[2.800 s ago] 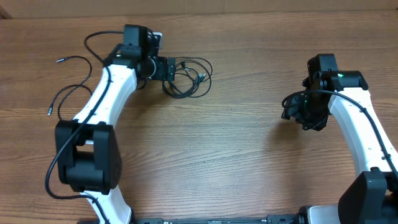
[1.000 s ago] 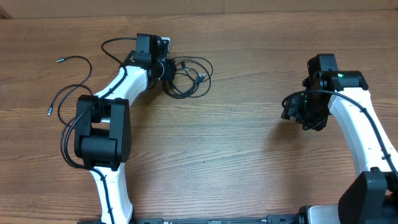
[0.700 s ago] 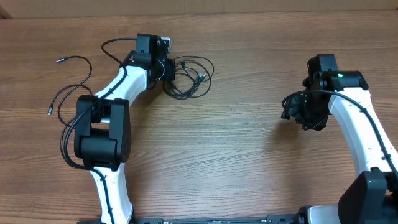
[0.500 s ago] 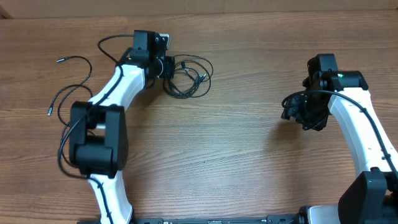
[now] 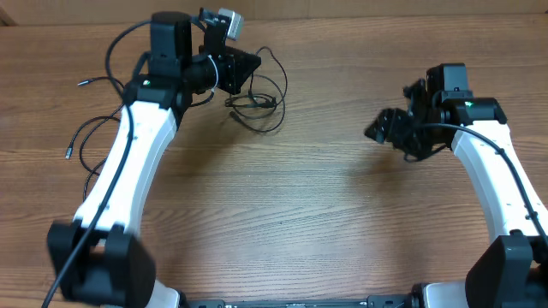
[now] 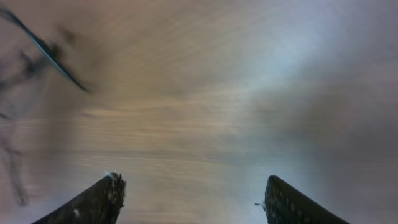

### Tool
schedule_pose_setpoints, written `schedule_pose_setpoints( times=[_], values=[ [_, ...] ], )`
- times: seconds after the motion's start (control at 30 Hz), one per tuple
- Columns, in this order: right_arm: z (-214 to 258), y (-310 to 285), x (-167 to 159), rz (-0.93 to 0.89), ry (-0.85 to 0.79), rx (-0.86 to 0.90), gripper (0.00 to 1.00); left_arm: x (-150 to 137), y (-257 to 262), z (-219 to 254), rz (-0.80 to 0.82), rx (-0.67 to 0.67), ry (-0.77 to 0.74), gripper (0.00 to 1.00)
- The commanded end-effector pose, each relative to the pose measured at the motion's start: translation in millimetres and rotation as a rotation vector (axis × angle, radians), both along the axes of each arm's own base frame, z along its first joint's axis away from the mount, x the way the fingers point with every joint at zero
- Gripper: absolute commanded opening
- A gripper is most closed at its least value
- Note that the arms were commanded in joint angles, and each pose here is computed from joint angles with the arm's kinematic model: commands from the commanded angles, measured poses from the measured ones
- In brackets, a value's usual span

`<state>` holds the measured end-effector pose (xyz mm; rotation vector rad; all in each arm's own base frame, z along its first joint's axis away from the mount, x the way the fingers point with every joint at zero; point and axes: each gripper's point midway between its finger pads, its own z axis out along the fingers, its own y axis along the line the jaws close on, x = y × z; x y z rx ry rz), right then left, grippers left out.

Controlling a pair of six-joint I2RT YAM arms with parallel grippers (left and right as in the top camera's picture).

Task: Untangle cables

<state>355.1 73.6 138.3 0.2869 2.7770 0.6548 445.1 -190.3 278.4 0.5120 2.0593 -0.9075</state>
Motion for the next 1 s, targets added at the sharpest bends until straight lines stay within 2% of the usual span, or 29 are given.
schedule_pose_setpoints(
  times=[0.0,0.13,0.27,0.4,0.5,0.63,0.7,0.8,0.87,0.9,0.97],
  values=[
    [22,45,9,0.127,-0.099,0.142,0.71,-45,-22,72,-0.096,-0.072,-0.137,0.04],
    [29,78,10,0.217,-0.160,0.156,0.72,-72,-31,104,-0.123,-0.109,-0.186,0.04],
    [36,120,2,0.330,-0.209,0.171,0.75,-87,-42,115,-0.157,-0.125,-0.198,0.04],
    [42,145,1,0.368,-0.253,0.182,0.70,-95,-51,116,-0.194,-0.143,-0.187,0.04],
    [32,140,7,0.270,-0.222,0.120,0.58,-98,-53,122,-0.212,-0.156,-0.208,0.04],
    [9,127,8,0.145,-0.121,0.058,0.21,-103,-53,136,-0.235,-0.174,-0.259,0.04],
    [0,126,6,0.131,-0.081,0.053,0.15,-104,-53,142,-0.235,-0.179,-0.283,0.04],
    [-5,133,-4,0.174,-0.038,0.089,0.15,-101,-50,146,-0.208,-0.172,-0.306,0.04],
    [3,145,-12,0.279,-0.055,0.148,0.20,-95,-46,143,-0.163,-0.154,-0.300,0.04],
    [14,159,-24,0.394,-0.075,0.231,0.31,-82,-38,133,-0.077,-0.113,-0.274,0.04],
    [22,166,-32,0.441,-0.072,0.290,0.45,-70,-27,121,0.015,-0.066,-0.244,0.04]
  ],
)
